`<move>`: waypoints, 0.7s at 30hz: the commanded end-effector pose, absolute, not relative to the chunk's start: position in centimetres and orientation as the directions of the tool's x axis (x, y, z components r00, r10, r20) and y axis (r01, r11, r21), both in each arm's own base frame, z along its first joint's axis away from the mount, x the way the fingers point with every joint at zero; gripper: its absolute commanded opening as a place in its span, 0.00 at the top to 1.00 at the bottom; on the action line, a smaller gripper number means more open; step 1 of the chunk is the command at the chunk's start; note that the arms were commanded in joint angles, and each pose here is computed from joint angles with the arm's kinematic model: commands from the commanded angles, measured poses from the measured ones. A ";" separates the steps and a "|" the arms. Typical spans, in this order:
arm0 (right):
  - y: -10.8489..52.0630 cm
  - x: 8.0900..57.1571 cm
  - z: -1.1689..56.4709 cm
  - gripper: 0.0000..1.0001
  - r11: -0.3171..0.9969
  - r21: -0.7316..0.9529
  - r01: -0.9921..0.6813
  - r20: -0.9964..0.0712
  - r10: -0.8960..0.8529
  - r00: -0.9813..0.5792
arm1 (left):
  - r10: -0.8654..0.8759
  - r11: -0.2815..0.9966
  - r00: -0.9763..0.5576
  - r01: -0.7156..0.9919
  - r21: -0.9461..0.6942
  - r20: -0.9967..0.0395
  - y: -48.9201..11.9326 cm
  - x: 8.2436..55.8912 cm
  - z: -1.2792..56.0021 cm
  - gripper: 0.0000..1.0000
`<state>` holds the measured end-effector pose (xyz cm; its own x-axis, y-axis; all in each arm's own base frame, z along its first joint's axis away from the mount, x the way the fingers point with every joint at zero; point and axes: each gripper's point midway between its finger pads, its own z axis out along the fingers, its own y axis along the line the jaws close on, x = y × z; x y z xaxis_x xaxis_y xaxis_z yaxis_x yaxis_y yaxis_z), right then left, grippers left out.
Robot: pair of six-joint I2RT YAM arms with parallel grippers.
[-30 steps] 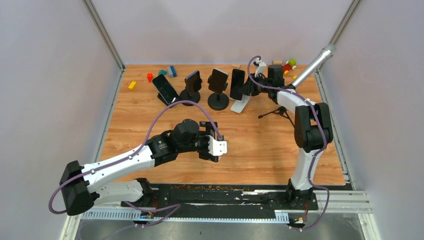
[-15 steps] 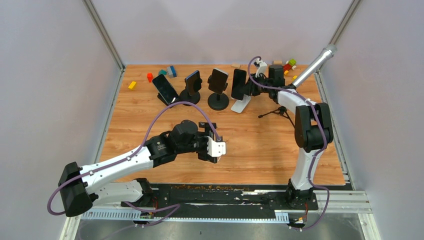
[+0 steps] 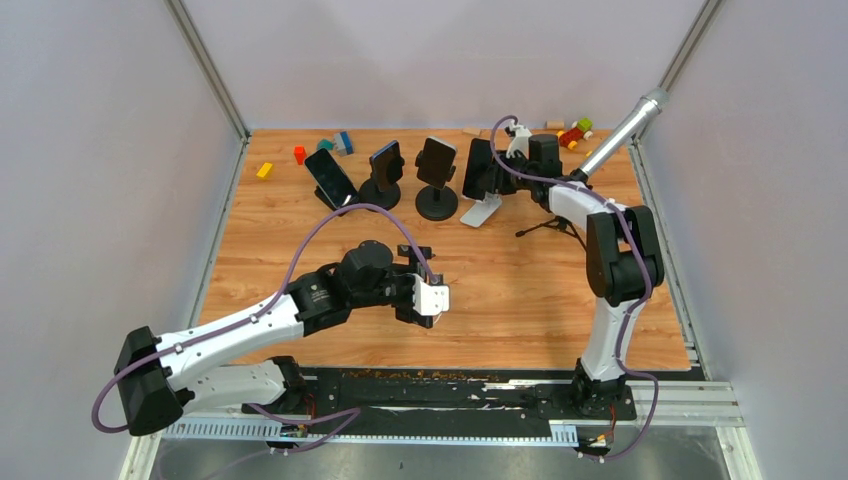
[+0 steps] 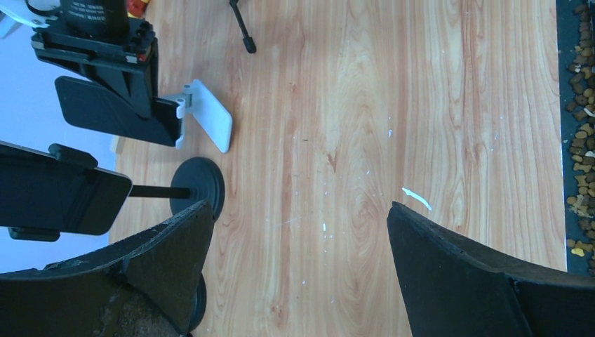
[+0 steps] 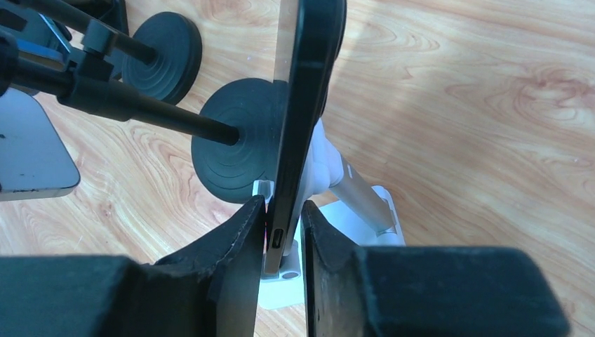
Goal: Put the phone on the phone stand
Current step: Place the phone stand with the phone at the center of the board.
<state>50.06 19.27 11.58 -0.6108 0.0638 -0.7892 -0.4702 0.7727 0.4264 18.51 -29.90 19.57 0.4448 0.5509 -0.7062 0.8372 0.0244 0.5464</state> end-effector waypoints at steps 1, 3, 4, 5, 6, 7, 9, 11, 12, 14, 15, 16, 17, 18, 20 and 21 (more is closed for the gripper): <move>18.5 49.5 11.4 0.73 0.809 0.420 -0.411 -0.775 0.084 -0.626 | 0.501 0.031 0.468 0.831 0.556 -0.728 -30.2 18.0 21.1 0.00; 18.5 49.3 11.3 0.71 0.811 0.420 -0.407 -0.772 0.084 -0.630 | 0.497 0.028 0.469 0.832 0.554 -0.730 -30.3 17.9 21.1 0.00; 18.4 49.2 11.4 0.71 0.813 0.417 -0.405 -0.773 0.083 -0.629 | 0.498 0.027 0.468 0.833 0.552 -0.730 -30.2 17.8 21.0 0.00; 18.3 49.1 11.4 0.71 0.816 0.413 -0.404 -0.773 0.080 -0.629 | 0.497 0.026 0.468 0.834 0.551 -0.731 -30.2 17.8 21.0 0.00; 18.2 49.0 11.4 0.70 0.820 0.408 -0.402 -0.775 0.078 -0.627 | 0.496 0.026 0.469 0.833 0.552 -0.731 -30.2 17.8 21.1 0.00; 18.0 49.0 11.5 0.69 0.824 0.400 -0.402 -0.780 0.076 -0.622 | 0.495 0.027 0.469 0.833 0.553 -0.731 -30.2 17.8 21.1 0.00; 17.9 48.9 11.9 0.68 0.828 0.385 -0.407 -0.789 0.066 -0.610 | 0.492 0.026 0.471 0.833 0.553 -0.732 -30.2 17.7 21.2 0.00; 17.7 48.4 11.7 0.66 0.833 0.381 -0.401 -0.781 0.058 -0.621 | 0.491 0.023 0.471 0.834 0.551 -0.733 -30.2 17.6 21.1 0.00; 17.6 48.2 11.6 0.65 0.833 0.381 -0.401 -0.778 0.054 -0.626 | 0.491 0.023 0.470 0.835 0.550 -0.733 -30.2 17.6 21.1 0.00; 17.5 47.9 11.6 0.63 0.835 0.380 -0.398 -0.775 0.052 -0.629 | 0.488 0.020 0.472 0.835 0.550 -0.734 -30.2 17.5 21.1 0.00; 17.4 47.9 11.8 0.62 0.837 0.376 -0.397 -0.778 0.052 -0.627 | 0.488 0.020 0.471 0.835 0.550 -0.735 -30.2 17.5 21.1 0.00; 17.3 47.8 11.9 0.60 0.840 0.374 -0.394 -0.778 0.053 -0.626 | 0.487 0.018 0.472 0.836 0.549 -0.735 -30.2 17.5 21.1 0.00; 17.2 47.7 11.9 0.59 0.842 0.371 -0.392 -0.777 0.051 -0.627 | 0.487 0.018 0.472 0.836 0.549 -0.735 -30.1 17.4 21.1 0.00; 17.1 47.6 12.0 0.57 0.845 0.366 -0.390 -0.779 0.049 -0.625 | 0.487 0.018 0.471 0.836 0.548 -0.735 -30.1 17.4 21.1 0.00; 16.9 47.5 12.1 0.54 0.852 0.356 -0.384 -0.780 0.045 -0.624 | 0.486 0.017 0.472 0.836 0.548 -0.736 -30.1 17.4 21.1 0.00; 16.8 47.5 12.2 0.52 0.854 0.351 -0.384 -0.782 0.042 -0.622 | 0.485 0.016 0.473 0.836 0.548 -0.736 -30.1 17.3 21.1 0.00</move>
<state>47.29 17.38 9.23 -0.6812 0.0515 -0.7303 -0.3652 0.8407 0.3999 17.90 -30.02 20.27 0.4589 0.5196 -0.7207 0.8387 0.0145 0.5444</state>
